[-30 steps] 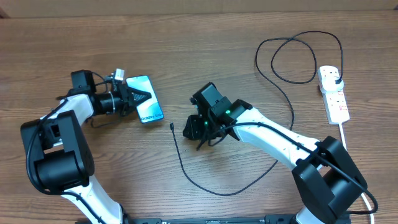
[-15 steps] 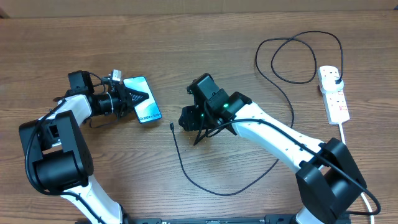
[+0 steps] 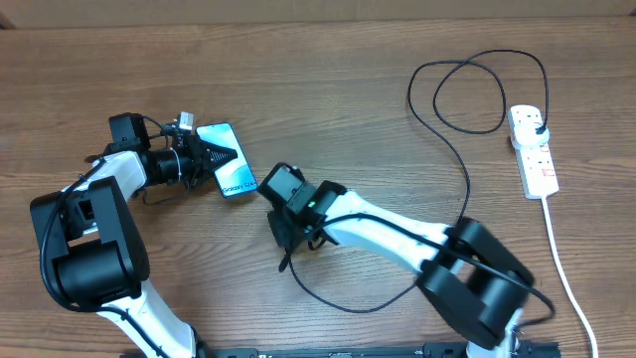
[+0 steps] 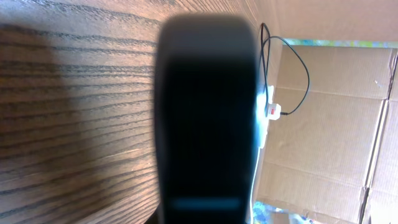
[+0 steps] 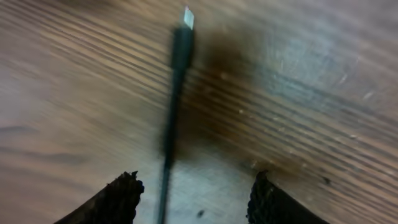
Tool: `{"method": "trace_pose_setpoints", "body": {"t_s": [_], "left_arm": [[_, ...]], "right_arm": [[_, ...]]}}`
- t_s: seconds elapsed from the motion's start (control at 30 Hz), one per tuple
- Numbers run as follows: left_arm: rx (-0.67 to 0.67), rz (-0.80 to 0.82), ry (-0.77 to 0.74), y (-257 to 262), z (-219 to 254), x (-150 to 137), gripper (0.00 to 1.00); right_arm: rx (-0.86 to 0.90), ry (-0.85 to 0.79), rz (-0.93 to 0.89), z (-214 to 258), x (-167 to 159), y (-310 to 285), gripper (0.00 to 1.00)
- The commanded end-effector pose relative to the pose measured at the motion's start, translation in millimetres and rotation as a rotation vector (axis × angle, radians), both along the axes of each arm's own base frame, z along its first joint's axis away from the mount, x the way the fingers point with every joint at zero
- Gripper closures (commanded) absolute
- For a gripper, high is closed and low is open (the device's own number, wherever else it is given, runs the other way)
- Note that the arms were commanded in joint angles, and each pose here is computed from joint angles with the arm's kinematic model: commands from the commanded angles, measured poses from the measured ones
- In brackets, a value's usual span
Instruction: Plug charger to phone and switch on socket
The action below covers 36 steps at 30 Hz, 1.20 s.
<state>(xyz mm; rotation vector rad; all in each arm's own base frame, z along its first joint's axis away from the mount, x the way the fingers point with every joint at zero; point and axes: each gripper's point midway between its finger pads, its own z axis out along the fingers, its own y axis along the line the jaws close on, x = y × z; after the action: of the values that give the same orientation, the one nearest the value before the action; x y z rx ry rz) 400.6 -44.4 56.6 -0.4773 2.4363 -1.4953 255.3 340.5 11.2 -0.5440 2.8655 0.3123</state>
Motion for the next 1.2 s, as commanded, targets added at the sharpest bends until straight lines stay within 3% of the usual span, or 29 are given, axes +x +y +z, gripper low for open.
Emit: {"method": "trace_pose_setpoints", "body": {"t_s": [0.0,0.3,0.57,0.77,0.93,1.17], "left_arm": [[-0.017,-0.007,-0.043,-1.9,18.6,2.9,0.96],[-0.017,-0.007,-0.044,-1.8,18.6,3.0,0.95],[-0.018,-0.007,-0.043,-2.0,18.5,2.8,0.95],[-0.019,-0.006,-0.04,-2.0,18.7,2.9,0.95],[-0.02,-0.006,-0.04,-2.1,18.8,2.9,0.96],[-0.022,-0.007,-0.041,-2.2,19.1,2.8,0.96]], "right_arm": [[-0.024,-0.021,0.011,-5.0,2.1,4.7,0.4],[-0.195,-0.011,-0.073,-5.3,9.8,-38.7,0.39],[-0.334,0.03,-0.168,3.4,26.5,-91.9,0.3],[-0.231,0.127,-0.228,0.9,29.5,-90.1,0.25],[-0.137,0.111,-0.219,2.3,38.7,-70.9,0.14],[-0.016,-0.001,-0.201,24.0,70.4,-39.5,0.21]]}}
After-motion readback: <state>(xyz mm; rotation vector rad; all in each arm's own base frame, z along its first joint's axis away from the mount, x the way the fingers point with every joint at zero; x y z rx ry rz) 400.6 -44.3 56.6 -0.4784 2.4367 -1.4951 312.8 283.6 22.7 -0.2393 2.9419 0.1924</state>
